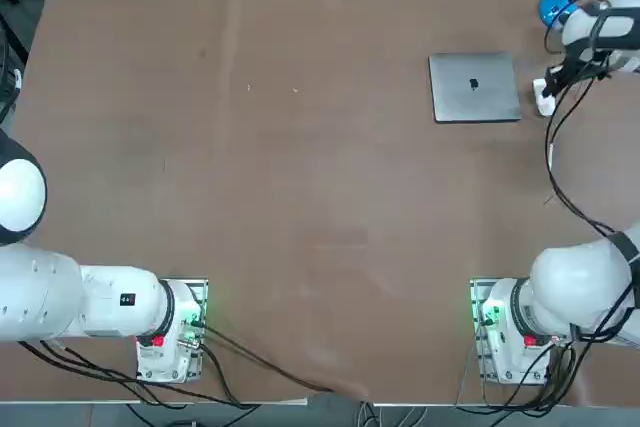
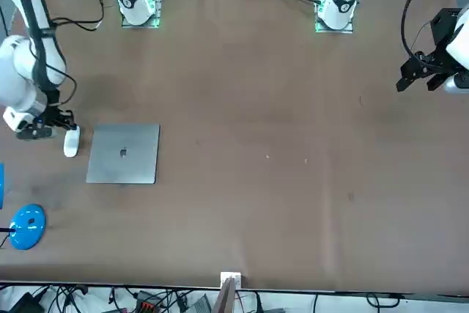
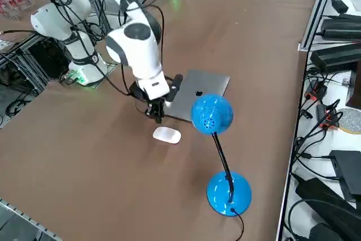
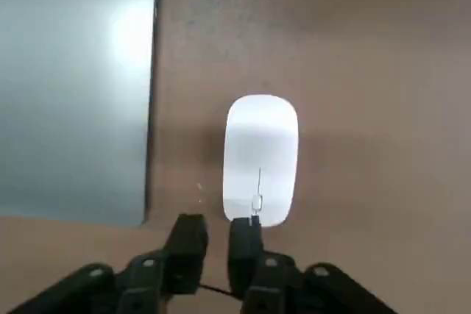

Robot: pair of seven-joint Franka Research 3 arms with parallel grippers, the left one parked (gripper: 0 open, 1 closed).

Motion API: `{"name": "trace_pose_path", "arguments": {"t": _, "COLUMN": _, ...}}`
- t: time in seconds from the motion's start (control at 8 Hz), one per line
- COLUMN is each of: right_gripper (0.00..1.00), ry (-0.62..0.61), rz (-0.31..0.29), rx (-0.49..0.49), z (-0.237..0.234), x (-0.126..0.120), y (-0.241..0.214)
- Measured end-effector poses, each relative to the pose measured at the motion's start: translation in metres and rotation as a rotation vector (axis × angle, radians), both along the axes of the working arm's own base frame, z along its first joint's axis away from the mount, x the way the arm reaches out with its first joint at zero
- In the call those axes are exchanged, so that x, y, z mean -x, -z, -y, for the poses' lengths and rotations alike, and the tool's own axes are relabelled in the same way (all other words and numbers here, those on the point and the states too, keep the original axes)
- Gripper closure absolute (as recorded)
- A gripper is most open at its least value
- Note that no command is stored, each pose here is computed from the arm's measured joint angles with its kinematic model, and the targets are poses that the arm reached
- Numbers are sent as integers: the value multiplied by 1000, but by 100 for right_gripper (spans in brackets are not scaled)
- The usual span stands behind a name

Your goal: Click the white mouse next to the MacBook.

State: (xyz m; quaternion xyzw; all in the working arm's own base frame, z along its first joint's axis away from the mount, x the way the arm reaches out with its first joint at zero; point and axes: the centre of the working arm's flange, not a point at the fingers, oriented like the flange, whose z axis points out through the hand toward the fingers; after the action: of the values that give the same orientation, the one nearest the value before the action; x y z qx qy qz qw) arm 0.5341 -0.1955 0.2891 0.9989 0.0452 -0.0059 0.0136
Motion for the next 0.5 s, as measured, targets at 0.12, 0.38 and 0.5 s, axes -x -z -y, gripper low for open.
{"name": "trace_pose_path", "arguments": {"t": 0.12, "right_gripper": 53, "ry": 22, "rz": 13, "rx": 3, "z": -3, "x": -5, "y": -32}}
{"name": "trace_pose_path", "arguments": {"t": 0.38, "right_gripper": 18, "ry": 45, "rz": 32, "rx": 7, "z": -27, "x": -18, "y": -93}}
{"name": "trace_pose_path", "arguments": {"t": 0.5, "right_gripper": 1, "ry": 46, "rz": 19, "rx": 3, "z": -39, "x": -23, "y": -126}}
